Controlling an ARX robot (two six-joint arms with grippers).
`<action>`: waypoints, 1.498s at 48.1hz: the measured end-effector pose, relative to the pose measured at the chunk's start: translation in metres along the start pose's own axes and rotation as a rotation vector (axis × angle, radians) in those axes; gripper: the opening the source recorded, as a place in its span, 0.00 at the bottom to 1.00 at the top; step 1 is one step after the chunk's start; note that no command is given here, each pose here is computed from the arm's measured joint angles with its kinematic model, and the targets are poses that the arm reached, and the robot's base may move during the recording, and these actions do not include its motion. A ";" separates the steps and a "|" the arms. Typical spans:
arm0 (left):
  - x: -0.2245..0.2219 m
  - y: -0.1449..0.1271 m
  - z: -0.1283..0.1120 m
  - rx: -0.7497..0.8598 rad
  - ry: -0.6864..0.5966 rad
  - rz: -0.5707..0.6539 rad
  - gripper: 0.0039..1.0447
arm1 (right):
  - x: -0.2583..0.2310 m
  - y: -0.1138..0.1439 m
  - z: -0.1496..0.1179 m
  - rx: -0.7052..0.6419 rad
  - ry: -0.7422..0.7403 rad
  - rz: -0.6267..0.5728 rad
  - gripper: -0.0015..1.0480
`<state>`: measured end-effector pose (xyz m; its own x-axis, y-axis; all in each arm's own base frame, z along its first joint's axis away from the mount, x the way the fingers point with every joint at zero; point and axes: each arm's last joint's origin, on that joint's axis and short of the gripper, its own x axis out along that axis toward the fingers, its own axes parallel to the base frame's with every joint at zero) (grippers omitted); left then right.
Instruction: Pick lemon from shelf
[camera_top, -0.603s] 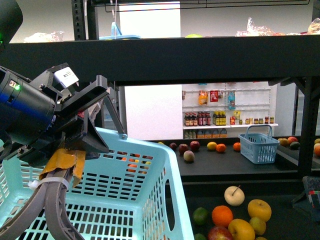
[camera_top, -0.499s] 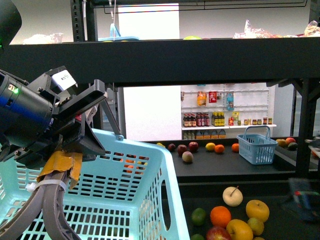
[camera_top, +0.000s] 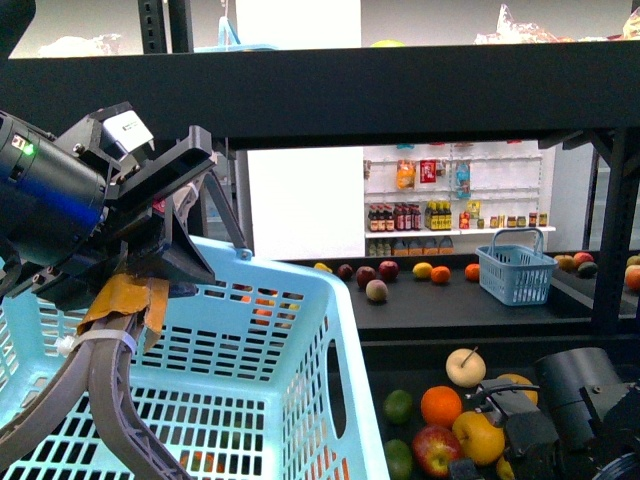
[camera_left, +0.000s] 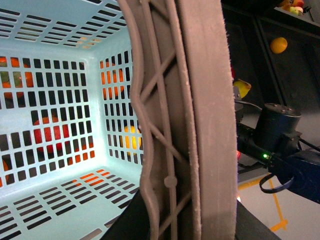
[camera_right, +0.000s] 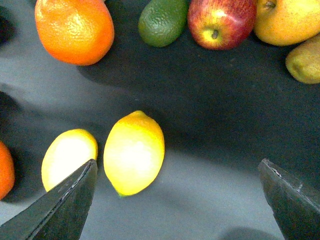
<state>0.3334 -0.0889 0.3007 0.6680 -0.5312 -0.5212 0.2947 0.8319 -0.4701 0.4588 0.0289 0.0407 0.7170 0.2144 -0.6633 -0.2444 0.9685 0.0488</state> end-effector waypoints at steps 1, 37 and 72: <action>0.000 0.000 0.000 0.000 0.000 0.000 0.16 | 0.002 0.001 0.000 -0.002 0.000 0.000 0.93; 0.000 0.000 0.000 0.000 0.000 0.000 0.16 | 0.083 0.037 -0.047 -0.054 0.107 0.036 0.93; 0.000 0.000 0.000 0.000 0.000 0.000 0.16 | 0.114 0.043 -0.057 -0.076 0.136 -0.021 0.68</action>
<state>0.3334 -0.0889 0.3007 0.6676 -0.5314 -0.5214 0.2948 0.8318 -0.4704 0.4929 0.0881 -0.0750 0.6291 0.1700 -0.7585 -0.2823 0.9591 -0.0192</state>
